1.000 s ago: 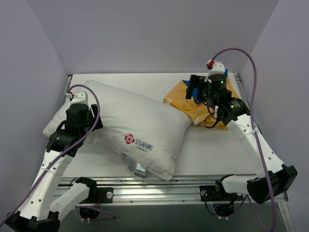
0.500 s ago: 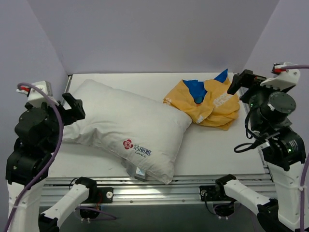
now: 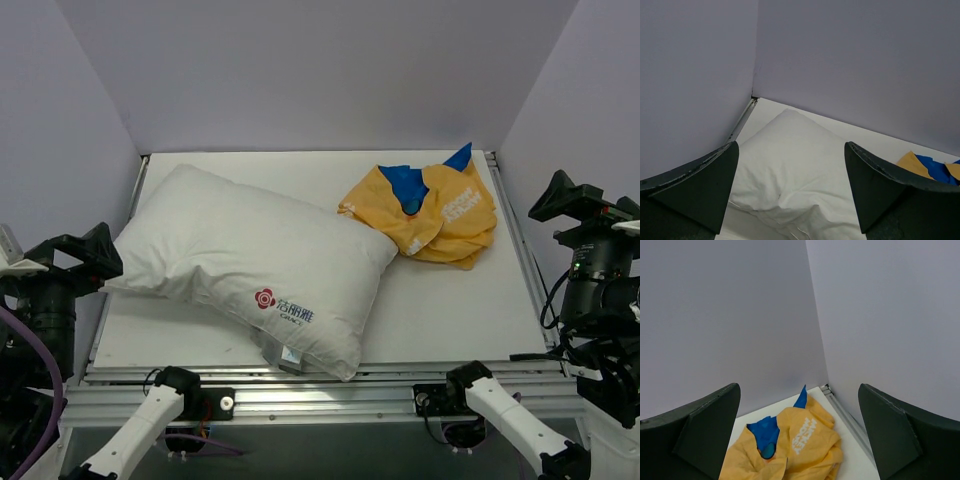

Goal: Remove the pillowcase from the pillow

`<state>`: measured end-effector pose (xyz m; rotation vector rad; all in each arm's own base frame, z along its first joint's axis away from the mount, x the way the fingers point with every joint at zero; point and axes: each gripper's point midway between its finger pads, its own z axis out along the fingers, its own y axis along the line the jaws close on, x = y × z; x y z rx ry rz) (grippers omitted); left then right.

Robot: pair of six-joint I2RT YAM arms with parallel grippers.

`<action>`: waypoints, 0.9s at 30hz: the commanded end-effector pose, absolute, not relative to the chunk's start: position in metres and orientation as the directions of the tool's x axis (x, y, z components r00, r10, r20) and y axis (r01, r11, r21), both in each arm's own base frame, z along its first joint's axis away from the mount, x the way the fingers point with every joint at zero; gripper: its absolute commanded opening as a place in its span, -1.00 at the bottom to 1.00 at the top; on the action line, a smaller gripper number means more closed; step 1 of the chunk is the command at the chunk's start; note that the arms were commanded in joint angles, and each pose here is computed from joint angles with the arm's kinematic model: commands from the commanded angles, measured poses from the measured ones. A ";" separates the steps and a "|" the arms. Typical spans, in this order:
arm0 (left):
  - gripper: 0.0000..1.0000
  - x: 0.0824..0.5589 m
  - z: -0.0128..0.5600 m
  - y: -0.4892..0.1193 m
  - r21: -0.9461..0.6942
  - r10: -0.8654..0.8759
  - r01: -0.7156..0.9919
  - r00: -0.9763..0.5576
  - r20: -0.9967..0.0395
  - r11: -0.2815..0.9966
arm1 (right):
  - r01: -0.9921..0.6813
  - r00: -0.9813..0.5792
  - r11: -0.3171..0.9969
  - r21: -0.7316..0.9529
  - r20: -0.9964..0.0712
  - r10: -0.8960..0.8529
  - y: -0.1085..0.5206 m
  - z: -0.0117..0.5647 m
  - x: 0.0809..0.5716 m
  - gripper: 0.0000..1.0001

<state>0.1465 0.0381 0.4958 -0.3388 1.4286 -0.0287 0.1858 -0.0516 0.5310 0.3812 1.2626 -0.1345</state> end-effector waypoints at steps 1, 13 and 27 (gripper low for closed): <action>0.88 0.140 0.505 0.051 -0.252 -0.205 -0.231 0.209 -0.956 0.940 | 0.351 0.371 0.910 0.222 -0.925 0.083 -0.064 0.548 0.177 0.99; 0.88 0.137 0.502 0.061 -0.262 -0.200 -0.276 0.233 -0.952 0.925 | 0.347 0.358 0.915 0.207 -0.931 0.075 -0.060 0.540 0.184 0.99; 0.88 0.150 0.491 0.060 -0.234 -0.179 -0.310 0.197 -0.964 0.922 | 0.351 0.347 0.917 0.192 -0.936 0.063 -0.057 0.534 0.193 0.99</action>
